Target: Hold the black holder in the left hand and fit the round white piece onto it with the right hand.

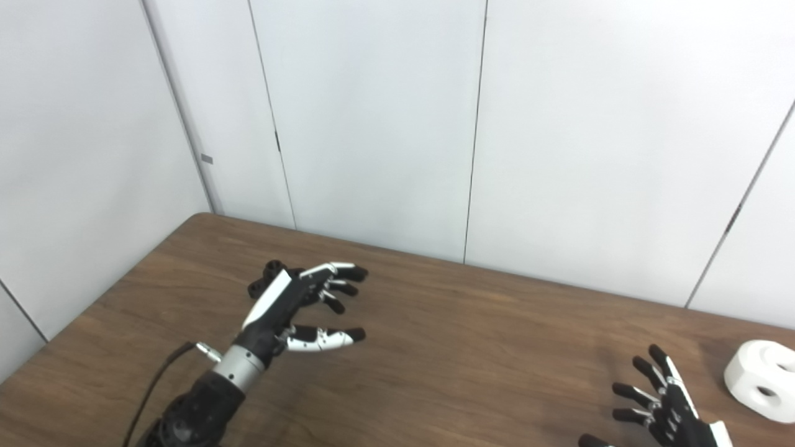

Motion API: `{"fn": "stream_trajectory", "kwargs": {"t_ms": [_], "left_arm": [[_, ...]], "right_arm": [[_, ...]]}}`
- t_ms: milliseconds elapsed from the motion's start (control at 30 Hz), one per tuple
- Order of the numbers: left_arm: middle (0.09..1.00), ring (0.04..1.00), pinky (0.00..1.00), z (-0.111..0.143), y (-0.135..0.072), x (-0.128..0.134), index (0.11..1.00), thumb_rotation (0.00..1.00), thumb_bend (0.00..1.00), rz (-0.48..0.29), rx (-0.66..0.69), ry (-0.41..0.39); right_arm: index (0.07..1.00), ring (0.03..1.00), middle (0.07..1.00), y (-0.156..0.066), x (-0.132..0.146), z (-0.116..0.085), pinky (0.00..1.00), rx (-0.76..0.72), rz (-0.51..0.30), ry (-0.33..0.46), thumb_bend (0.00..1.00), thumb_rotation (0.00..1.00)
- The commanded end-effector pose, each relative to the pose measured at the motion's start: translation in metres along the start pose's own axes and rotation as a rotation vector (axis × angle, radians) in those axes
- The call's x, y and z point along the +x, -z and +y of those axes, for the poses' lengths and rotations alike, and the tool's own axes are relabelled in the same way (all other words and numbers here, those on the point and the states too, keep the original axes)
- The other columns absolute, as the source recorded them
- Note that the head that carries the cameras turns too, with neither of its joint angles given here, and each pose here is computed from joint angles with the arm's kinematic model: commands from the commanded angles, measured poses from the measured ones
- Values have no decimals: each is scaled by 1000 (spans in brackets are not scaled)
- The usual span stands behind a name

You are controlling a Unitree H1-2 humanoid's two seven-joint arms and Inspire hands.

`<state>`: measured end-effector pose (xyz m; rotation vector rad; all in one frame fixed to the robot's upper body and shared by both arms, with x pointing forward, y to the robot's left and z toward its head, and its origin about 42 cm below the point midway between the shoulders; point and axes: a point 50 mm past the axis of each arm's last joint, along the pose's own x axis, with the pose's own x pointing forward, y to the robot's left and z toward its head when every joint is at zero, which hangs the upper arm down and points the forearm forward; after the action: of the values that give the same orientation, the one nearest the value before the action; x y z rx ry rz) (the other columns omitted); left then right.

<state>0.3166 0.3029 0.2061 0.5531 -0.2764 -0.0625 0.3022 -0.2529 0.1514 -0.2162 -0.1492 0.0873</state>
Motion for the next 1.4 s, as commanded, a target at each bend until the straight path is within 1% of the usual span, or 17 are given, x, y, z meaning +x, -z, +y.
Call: {"fn": "stream_trajectory", "kwargs": {"t_ms": [0,133,200,367,467,533,667,800,833,967,1033,1100,1133,1167,1233,1300,1367], "left_arm": [[789,740,586,22,-16,12,768,0,711,-61,67,-47],[792,742,593,40,-15,14,764,0,707,-53,96,-83],[803,756,599,48,-15,15,769,0,707,-32,113,-103],[830,805,661,67,-16,17,792,25,711,20,141,-140],[849,836,699,80,-17,18,808,41,711,35,181,-158],[855,859,749,90,-18,21,812,70,721,44,219,-178],[843,859,793,103,-17,25,809,62,725,53,236,-203],[841,868,858,114,-15,30,815,108,777,67,261,-220],[845,870,860,116,-15,31,817,124,785,75,272,-227],[859,889,871,125,-12,34,816,101,807,111,337,-247],[870,904,875,129,-9,34,819,107,819,137,369,-243],[899,936,895,133,-6,33,834,163,860,175,403,-223],[926,962,898,134,-5,33,854,254,924,195,422,-211],[938,971,892,135,-4,32,864,309,962,219,437,-204],[963,992,906,136,-2,32,883,396,994,258,474,-195],[969,989,890,138,0,33,887,442,1000,292,526,-190],[983,998,924,138,3,34,901,456,1000,332,555,-187]], "right_arm": [[947,752,908,-14,7,-5,616,-5,-81,-2,681,0],[946,752,902,-14,6,-5,606,-7,-83,-5,687,0],[941,754,899,-14,6,-5,603,-7,-81,-6,690,0],[943,757,901,-13,6,-3,597,-4,-79,-16,685,0],[941,752,897,-13,7,-1,592,-7,-82,-23,684,0],[940,742,892,-14,7,0,575,-12,-83,-24,685,0],[943,733,893,-14,7,0,564,-14,-75,-20,685,0],[942,729,889,-14,6,0,569,-12,-74,-19,688,0],[941,731,888,-14,6,0,570,-11,-76,-19,688,0],[939,729,888,-14,6,0,568,-12,-74,-22,686,0],[938,730,887,-13,5,0,570,-11,-72,-22,684,0],[941,733,886,-13,5,0,576,-10,-71,-23,684,0],[942,731,887,-13,5,0,574,-9,-72,-24,681,0],[941,728,886,-13,5,0,572,-7,-72,-25,681,0],[939,724,884,-13,5,-1,566,-6,-71,-24,685,0],[935,720,881,-13,4,-1,561,-7,-69,-23,690,0],[934,718,880,-13,4,-1,559,-8,-66,-22,692,2]]}}
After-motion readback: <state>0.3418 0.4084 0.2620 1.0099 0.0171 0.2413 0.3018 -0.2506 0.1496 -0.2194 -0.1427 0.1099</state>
